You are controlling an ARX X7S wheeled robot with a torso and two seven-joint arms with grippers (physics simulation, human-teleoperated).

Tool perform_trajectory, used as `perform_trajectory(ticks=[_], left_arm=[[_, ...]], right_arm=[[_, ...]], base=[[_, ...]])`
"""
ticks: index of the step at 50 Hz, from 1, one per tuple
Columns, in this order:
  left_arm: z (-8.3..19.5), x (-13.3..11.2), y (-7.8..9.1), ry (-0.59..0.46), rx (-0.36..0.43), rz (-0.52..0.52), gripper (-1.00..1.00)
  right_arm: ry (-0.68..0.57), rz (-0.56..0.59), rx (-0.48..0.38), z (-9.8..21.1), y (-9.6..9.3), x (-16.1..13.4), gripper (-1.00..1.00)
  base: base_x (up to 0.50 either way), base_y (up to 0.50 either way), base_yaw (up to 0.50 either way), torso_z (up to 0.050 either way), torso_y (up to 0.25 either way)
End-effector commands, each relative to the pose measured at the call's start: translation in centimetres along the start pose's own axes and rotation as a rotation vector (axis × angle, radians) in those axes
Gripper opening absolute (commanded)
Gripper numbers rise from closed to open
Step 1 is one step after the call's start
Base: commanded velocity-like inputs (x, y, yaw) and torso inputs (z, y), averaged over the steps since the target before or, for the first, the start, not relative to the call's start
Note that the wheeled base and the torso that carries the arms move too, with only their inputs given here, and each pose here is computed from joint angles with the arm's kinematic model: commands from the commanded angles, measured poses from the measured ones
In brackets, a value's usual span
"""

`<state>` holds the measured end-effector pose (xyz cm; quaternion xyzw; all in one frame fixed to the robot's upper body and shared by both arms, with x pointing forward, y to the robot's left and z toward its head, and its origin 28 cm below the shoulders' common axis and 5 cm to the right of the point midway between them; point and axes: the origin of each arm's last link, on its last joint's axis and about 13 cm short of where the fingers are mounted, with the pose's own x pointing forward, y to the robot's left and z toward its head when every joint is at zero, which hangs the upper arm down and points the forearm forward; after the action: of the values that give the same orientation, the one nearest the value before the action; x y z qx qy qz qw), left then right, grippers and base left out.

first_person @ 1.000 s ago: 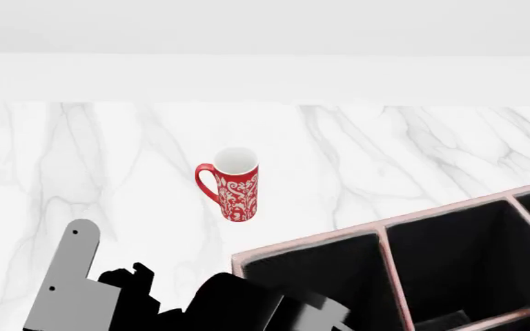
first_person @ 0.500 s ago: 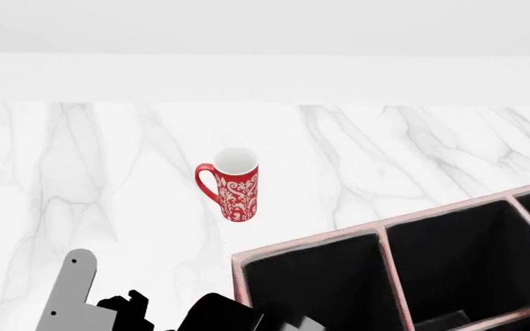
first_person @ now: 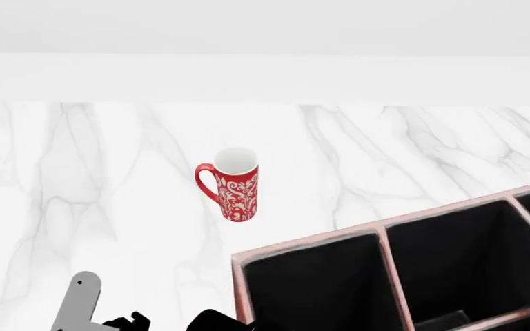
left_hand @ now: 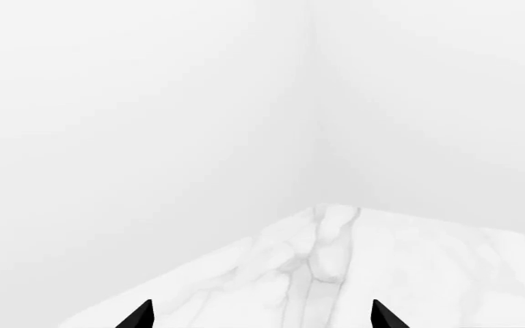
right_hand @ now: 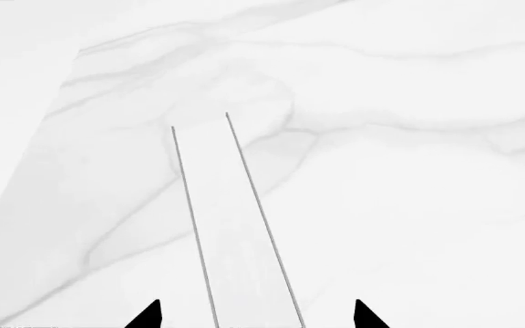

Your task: Pick up the book and place it in the right compartment of the caddy.

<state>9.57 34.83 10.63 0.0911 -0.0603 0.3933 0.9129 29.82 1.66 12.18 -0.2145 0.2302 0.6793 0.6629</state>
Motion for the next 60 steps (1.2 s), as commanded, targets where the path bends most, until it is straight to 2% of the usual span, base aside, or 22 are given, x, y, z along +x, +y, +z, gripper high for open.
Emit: perform_trajectory(ticks=[1, 23, 24, 48, 55, 60], left_arm=[[0.0, 0.0, -0.1, 0.001, 0.002, -0.002, 1.00], [0.1, 0.0, -0.1, -0.002, 0.005, -0.005, 1.00], [0.1, 0.0, -0.1, -0.003, 0.004, -0.005, 1.00], [0.1, 0.1, -0.1, -0.003, 0.004, -0.008, 1.00], [0.1, 0.0, -0.1, -0.006, 0.003, -0.010, 1.00], [0.1, 0.0, -0.1, -0.007, 0.003, -0.010, 1.00]], right_arm=[[0.006, 0.010, 0.018, -0.7, -0.3, 0.5, 1.00], [0.015, 0.030, 0.040, -1.7, -0.3, 1.3, 1.00], [0.013, 0.029, 0.042, -1.7, -0.3, 1.4, -1.00], [-0.004, 0.016, 0.032, -1.2, -0.3, 1.0, -1.00], [-0.108, -0.094, 0.025, 0.7, -0.5, -0.7, -1.00], [-0.141, -0.123, 0.038, 1.7, -0.5, -1.7, -1.00]], base=[[0.00, 0.00, 0.00, 0.000, 0.000], [0.00, 0.00, 0.00, 0.000, 0.000], [0.00, 0.00, 0.00, 0.000, 0.000], [0.00, 0.00, 0.00, 0.000, 0.000], [0.00, 0.00, 0.00, 0.000, 0.000], [0.00, 0.00, 0.00, 0.000, 0.000]])
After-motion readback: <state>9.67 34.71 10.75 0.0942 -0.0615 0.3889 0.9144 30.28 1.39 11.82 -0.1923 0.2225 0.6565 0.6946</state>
